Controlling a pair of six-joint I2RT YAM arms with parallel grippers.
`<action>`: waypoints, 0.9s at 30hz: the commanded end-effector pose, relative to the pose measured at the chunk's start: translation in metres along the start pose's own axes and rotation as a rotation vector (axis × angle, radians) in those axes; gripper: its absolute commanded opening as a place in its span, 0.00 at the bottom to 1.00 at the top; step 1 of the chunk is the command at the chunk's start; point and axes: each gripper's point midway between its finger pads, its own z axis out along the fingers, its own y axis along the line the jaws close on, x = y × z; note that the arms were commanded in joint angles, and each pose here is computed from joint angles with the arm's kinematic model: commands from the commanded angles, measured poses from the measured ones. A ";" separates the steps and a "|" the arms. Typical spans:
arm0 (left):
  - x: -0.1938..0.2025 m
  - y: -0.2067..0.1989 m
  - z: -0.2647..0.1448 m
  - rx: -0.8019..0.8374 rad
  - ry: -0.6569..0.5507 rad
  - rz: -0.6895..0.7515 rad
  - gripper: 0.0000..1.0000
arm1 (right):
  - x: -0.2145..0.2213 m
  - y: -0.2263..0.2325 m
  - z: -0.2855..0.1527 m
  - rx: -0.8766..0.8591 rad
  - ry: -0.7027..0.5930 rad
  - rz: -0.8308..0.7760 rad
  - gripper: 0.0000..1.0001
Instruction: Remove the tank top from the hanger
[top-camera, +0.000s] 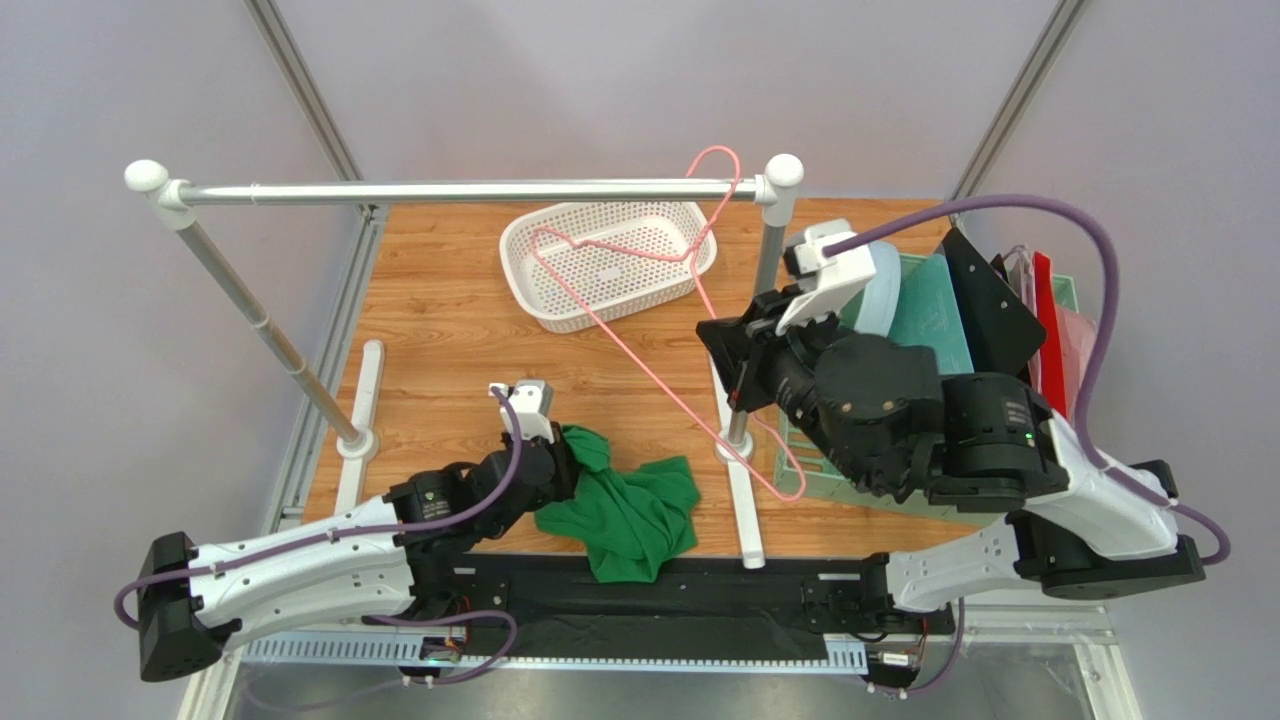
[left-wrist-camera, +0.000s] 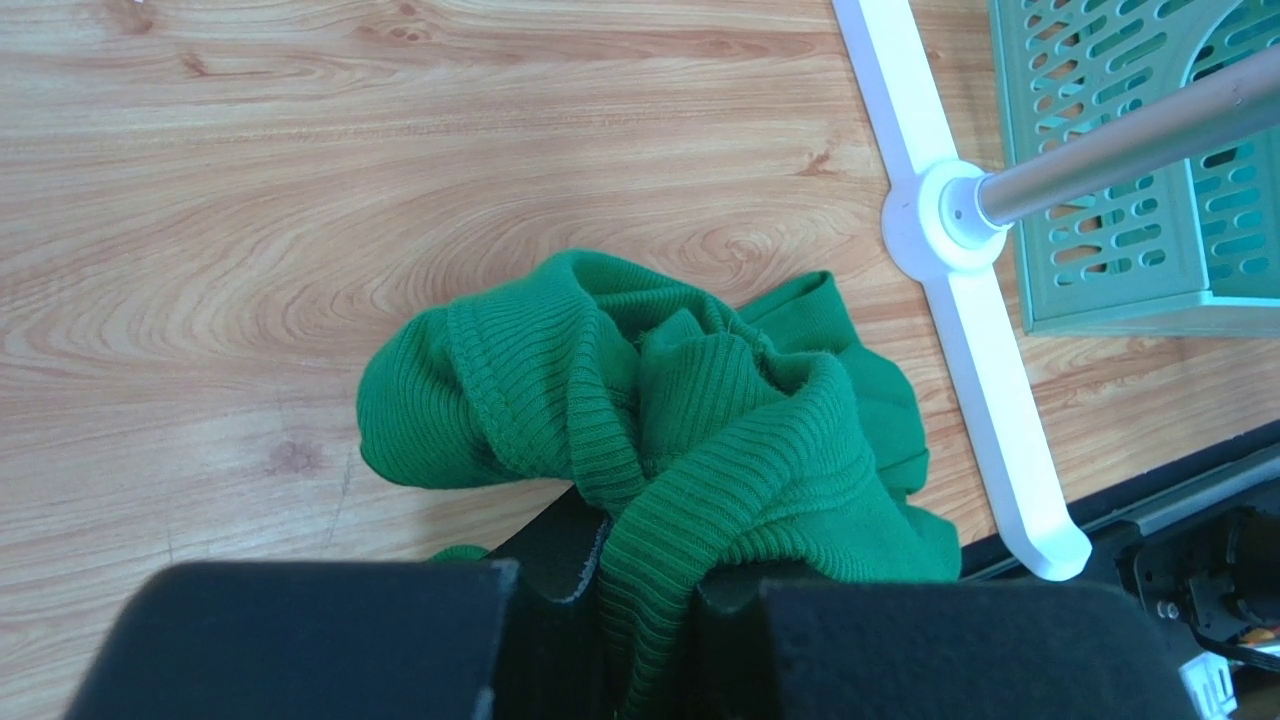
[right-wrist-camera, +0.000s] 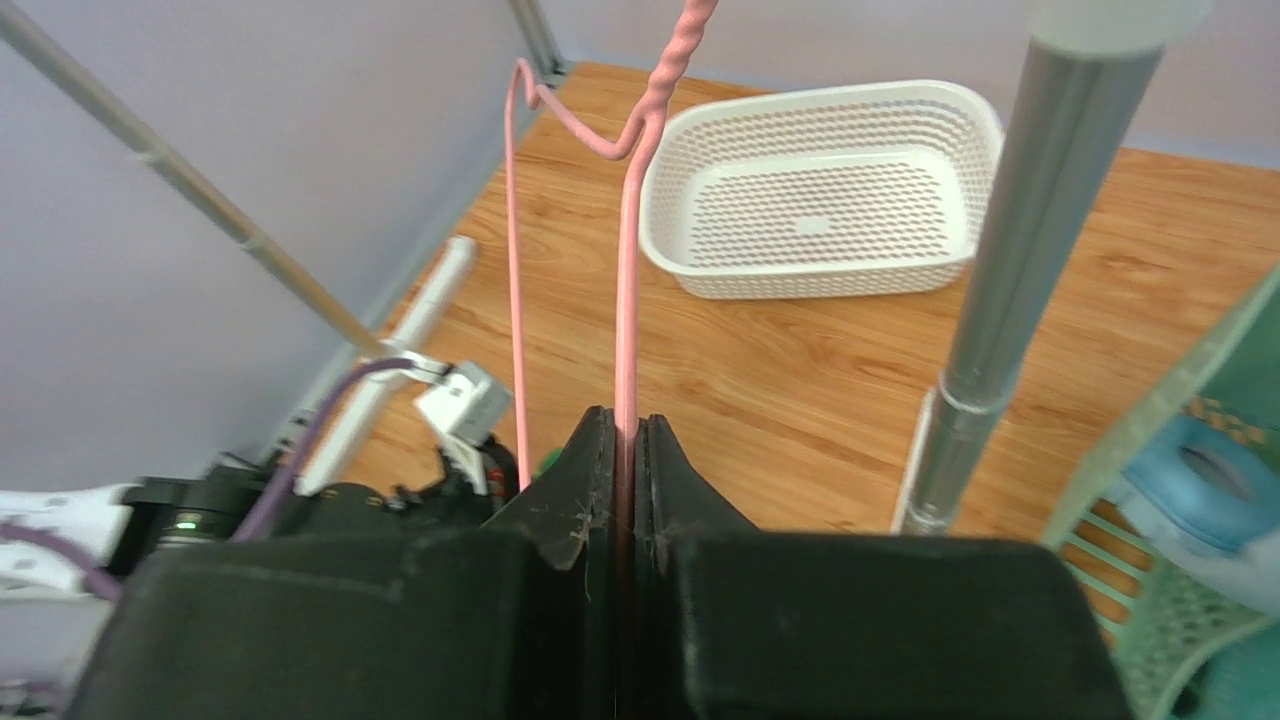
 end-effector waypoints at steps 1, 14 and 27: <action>-0.009 -0.006 0.002 0.022 -0.028 -0.022 0.00 | 0.010 -0.040 0.000 0.216 -0.054 -0.123 0.00; -0.116 0.001 -0.019 -0.022 -0.154 0.074 0.00 | 0.049 -0.069 0.007 0.301 -0.068 -0.275 0.62; -0.107 -0.017 0.002 0.051 -0.100 0.086 0.00 | 0.096 -0.051 -0.025 -0.105 0.071 -0.124 0.80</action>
